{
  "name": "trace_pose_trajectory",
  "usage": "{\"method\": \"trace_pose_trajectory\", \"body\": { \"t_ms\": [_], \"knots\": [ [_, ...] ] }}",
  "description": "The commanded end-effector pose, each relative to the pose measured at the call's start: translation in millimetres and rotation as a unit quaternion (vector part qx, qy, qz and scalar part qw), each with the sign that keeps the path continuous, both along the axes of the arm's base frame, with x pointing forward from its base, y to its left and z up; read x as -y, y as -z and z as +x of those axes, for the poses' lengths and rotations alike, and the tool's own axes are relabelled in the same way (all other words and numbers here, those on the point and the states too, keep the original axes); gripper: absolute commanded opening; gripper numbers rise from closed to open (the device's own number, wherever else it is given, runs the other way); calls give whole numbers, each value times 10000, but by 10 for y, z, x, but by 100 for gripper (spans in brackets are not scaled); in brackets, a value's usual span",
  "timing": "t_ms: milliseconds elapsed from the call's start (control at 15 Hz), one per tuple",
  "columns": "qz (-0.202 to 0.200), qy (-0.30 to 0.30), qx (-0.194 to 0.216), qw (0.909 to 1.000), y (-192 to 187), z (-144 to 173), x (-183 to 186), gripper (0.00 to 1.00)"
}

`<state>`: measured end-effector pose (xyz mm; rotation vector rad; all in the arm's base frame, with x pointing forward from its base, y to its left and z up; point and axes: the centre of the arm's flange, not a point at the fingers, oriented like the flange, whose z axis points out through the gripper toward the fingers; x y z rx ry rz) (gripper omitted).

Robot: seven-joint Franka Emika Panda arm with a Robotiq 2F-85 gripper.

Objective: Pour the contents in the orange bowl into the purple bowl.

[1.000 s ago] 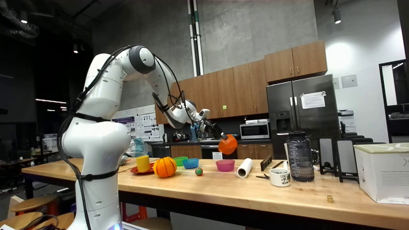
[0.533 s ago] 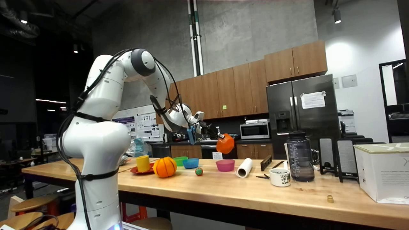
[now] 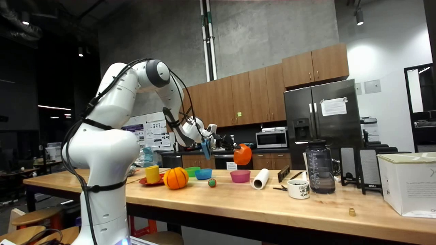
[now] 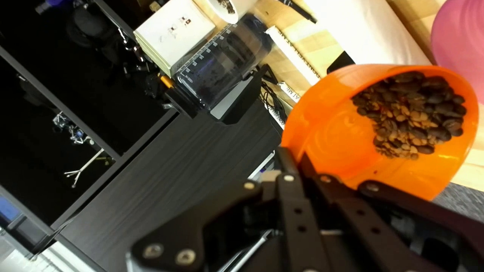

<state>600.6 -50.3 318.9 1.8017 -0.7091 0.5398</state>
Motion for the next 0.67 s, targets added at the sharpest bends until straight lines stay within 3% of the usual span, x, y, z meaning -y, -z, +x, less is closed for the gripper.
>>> {"method": "trace_pose_trajectory", "body": {
  "t_ms": [0,600],
  "knots": [
    [-479,-47,114,9988,40,149,-30,1],
    [-1118,-306,-86,9932,128,101,-204,1]
  ]
}}
